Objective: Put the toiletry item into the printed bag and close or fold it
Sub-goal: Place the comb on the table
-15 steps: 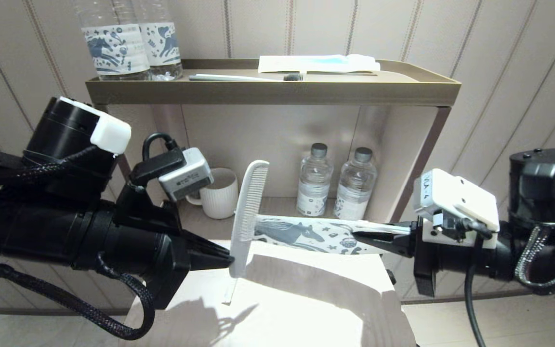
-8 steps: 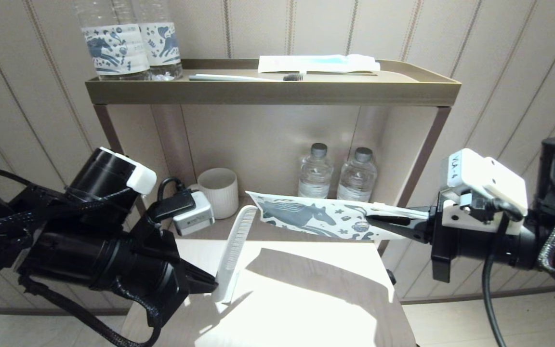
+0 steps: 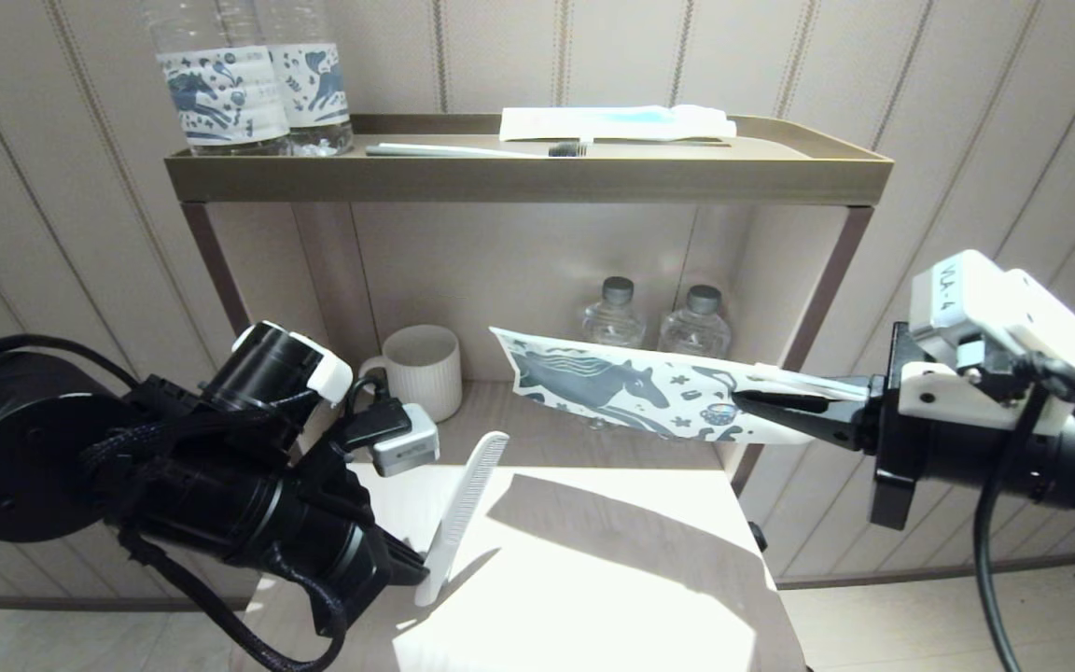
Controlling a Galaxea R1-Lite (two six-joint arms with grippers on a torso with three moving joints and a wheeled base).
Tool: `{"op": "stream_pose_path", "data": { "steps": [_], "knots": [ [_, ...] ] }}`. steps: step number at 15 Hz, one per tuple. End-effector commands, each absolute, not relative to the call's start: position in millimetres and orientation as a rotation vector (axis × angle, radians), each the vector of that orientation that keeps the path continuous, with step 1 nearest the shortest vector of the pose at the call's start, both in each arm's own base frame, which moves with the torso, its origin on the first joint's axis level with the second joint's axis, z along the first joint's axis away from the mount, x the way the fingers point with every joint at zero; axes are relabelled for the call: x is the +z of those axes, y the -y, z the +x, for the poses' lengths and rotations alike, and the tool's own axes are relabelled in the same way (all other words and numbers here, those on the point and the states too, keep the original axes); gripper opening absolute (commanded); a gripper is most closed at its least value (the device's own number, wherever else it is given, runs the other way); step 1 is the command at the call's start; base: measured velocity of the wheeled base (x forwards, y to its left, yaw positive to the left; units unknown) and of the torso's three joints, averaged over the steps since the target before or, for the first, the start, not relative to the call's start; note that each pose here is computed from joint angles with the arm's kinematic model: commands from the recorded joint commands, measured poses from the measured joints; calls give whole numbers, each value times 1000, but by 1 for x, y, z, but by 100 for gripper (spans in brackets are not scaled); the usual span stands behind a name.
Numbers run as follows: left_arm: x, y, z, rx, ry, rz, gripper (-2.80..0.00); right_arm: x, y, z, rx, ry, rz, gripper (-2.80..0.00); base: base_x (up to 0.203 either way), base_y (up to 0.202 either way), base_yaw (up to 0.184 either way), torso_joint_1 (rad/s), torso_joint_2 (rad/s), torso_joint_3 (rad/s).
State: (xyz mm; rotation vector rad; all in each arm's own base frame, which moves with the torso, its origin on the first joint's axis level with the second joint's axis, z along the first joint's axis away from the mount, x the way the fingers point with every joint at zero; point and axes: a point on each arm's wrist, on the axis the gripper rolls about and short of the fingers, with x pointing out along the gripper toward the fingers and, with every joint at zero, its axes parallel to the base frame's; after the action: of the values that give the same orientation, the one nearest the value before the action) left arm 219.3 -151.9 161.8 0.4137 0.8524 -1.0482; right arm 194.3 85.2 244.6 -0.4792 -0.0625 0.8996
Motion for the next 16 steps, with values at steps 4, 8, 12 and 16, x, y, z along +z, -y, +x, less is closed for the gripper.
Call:
{"op": "stream_pose_path", "data": {
  "steps": [4, 8, 12, 16],
  "knots": [
    [159, 160, 231, -1045, -840, 470, -280, 252, -83, 191, 895, 94, -479, -280, 0, 0, 0, 0, 0, 0],
    [150, 167, 237, -1050, -867, 493, -280, 253, -83, 189, 895, 96, -474, -280, 0, 0, 0, 0, 0, 0],
    [146, 169, 242, -1022, -868, 536, 0, 252, -84, 189, 899, 94, -473, -280, 0, 0, 0, 0, 0, 0],
    [143, 170, 243, -1020, -874, 536, 0, 250, -83, 189, 899, 85, -471, -280, 0, 0, 0, 0, 0, 0]
  ]
}}
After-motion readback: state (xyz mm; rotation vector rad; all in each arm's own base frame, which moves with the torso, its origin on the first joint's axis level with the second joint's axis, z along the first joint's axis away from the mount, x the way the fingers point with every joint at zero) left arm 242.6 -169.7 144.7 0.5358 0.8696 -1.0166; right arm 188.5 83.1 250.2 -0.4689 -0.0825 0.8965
